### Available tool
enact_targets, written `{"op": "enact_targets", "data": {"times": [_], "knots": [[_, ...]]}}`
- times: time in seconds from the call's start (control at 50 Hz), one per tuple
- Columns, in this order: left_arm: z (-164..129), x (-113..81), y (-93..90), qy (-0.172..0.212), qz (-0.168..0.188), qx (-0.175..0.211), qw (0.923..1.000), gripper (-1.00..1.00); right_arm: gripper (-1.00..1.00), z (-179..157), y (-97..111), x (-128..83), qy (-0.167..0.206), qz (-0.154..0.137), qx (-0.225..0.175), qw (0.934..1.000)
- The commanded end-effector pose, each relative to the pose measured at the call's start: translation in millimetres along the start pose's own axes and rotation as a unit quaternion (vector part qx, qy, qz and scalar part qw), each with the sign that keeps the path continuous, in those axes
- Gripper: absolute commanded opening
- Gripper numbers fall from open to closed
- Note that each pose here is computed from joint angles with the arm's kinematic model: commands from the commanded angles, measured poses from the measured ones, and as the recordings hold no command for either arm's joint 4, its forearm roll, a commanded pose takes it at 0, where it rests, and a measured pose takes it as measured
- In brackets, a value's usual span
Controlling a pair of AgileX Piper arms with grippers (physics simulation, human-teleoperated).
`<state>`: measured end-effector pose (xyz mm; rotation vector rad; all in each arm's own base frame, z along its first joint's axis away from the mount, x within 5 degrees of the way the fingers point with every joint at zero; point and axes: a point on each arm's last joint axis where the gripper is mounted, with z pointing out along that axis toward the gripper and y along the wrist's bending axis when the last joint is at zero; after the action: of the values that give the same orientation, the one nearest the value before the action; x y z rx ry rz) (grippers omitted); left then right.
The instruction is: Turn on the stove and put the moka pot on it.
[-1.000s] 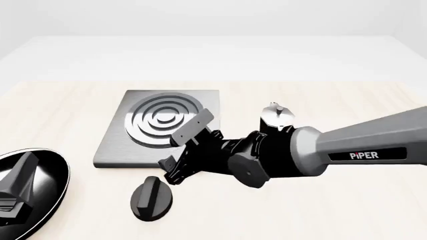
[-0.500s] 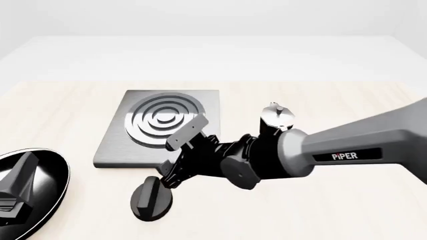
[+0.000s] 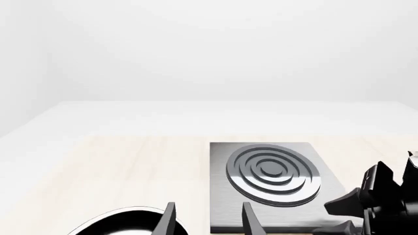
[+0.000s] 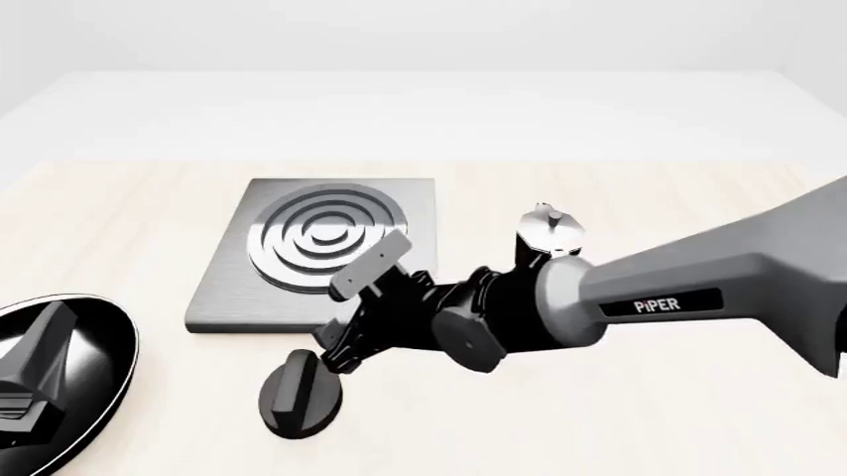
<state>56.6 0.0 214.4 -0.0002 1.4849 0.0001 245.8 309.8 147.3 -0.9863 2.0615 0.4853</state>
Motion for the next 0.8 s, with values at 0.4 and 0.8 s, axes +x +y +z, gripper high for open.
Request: {"op": "enact_targets", "data": {"times": [0.4,0.8], "knots": [[0,0.0,0.0,0.0,0.0,0.0,1.0,1.0,1.0,9,12,-7,-0.001,-0.013,-0.011,0.9998],[0,0.0,0.0,0.0,0.0,0.0,1.0,1.0,1.0,15,21,-9,0.001,-0.03,-0.02,0.9994]]}}
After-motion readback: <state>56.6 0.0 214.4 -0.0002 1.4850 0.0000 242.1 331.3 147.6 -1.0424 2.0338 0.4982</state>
